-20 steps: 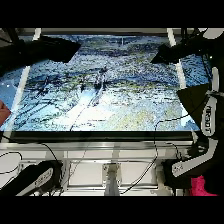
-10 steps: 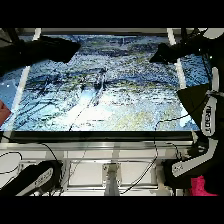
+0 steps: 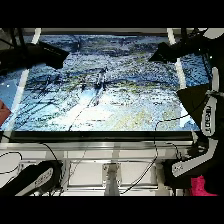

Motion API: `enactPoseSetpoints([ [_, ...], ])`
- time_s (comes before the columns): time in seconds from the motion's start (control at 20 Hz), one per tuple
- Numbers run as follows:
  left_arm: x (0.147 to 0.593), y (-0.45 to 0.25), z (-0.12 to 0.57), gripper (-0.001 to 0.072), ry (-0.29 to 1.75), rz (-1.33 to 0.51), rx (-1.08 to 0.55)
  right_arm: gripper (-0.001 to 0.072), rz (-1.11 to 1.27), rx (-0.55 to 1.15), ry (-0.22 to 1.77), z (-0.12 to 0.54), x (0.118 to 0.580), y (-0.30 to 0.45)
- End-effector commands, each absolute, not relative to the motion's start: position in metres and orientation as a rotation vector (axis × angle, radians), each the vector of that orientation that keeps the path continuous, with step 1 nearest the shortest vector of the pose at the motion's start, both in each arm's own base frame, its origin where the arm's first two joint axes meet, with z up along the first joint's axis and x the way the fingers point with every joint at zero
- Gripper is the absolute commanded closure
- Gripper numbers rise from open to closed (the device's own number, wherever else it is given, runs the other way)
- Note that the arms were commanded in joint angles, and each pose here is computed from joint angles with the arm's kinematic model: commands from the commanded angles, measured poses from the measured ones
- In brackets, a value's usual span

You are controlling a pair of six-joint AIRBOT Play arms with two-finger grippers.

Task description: Fold the clothes and pants, and hang the long-sleeved shirts on hangers.

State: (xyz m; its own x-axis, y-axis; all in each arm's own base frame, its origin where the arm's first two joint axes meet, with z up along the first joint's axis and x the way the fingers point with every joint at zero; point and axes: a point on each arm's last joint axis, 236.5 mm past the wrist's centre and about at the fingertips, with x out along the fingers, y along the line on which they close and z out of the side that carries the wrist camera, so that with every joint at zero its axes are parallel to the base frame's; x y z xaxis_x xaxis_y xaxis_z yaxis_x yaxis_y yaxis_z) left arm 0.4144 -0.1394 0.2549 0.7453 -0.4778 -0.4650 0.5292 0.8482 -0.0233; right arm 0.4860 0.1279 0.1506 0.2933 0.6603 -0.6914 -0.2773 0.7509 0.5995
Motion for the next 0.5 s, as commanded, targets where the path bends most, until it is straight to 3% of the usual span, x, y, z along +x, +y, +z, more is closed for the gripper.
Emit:
enactPoseSetpoints([
  [0.0, 0.42, -0.111, 0.238, 0.0689, 0.524, -0.464, 0.255, 0.07, 0.645, 0.413, 1.083, 0.154, 0.491, 0.129],
  [0.2, 0.413, -0.075, 0.213, 0.069, 0.654, -0.354, 0.348, 0.07, 0.643, 0.414, 1.079, 0.154, 0.492, 0.129],
  [0.45, 0.411, -0.008, 0.204, 0.0689, 0.75, -0.154, 0.6, 0.07, 0.649, 0.411, 1.092, 0.153, 0.489, 0.129],
])
